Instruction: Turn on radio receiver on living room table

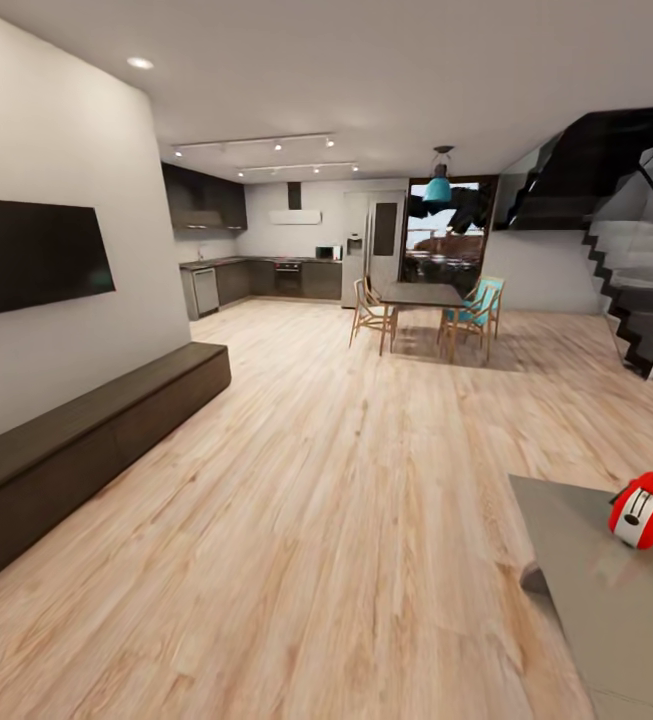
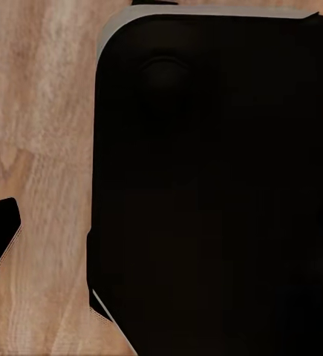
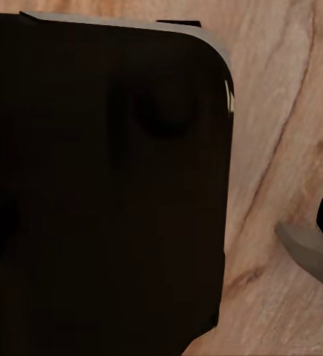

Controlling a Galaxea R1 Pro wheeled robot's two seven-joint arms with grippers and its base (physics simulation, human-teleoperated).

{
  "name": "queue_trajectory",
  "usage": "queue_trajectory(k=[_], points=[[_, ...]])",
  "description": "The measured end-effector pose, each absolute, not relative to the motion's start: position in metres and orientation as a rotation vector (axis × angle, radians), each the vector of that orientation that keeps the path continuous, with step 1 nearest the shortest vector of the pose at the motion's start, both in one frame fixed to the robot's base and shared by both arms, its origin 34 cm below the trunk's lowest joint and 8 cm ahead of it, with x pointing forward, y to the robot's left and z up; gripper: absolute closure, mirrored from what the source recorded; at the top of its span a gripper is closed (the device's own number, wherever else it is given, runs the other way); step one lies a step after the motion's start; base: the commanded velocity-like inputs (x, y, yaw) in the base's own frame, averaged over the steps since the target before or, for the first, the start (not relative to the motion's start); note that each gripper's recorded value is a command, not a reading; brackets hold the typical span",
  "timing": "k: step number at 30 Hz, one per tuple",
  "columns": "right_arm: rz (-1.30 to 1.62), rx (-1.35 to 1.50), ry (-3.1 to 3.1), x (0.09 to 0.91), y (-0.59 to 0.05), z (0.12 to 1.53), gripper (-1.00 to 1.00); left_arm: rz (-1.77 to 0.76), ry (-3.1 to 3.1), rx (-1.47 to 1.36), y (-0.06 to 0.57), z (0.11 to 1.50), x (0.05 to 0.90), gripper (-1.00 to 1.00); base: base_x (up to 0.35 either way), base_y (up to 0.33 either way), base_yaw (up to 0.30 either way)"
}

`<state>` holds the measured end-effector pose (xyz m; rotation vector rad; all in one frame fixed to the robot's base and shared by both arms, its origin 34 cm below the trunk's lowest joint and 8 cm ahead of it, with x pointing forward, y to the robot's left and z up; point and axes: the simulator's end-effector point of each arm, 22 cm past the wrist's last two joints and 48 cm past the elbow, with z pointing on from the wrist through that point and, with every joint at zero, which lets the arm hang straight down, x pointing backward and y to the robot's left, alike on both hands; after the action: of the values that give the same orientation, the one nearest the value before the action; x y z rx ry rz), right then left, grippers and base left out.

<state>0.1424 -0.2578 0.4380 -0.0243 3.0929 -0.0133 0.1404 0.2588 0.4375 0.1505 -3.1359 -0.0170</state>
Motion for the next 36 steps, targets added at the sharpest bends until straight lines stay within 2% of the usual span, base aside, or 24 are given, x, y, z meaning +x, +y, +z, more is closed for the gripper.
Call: queue_trajectory(k=[36], points=[[-0.012,-0.025,3.093,0.1425,-0.2572,0.4380,-1.00,-0.018,-3.135,0.151,0.2589,0.4375,0.1402,-1.00,0.324,0.000,0.000]])
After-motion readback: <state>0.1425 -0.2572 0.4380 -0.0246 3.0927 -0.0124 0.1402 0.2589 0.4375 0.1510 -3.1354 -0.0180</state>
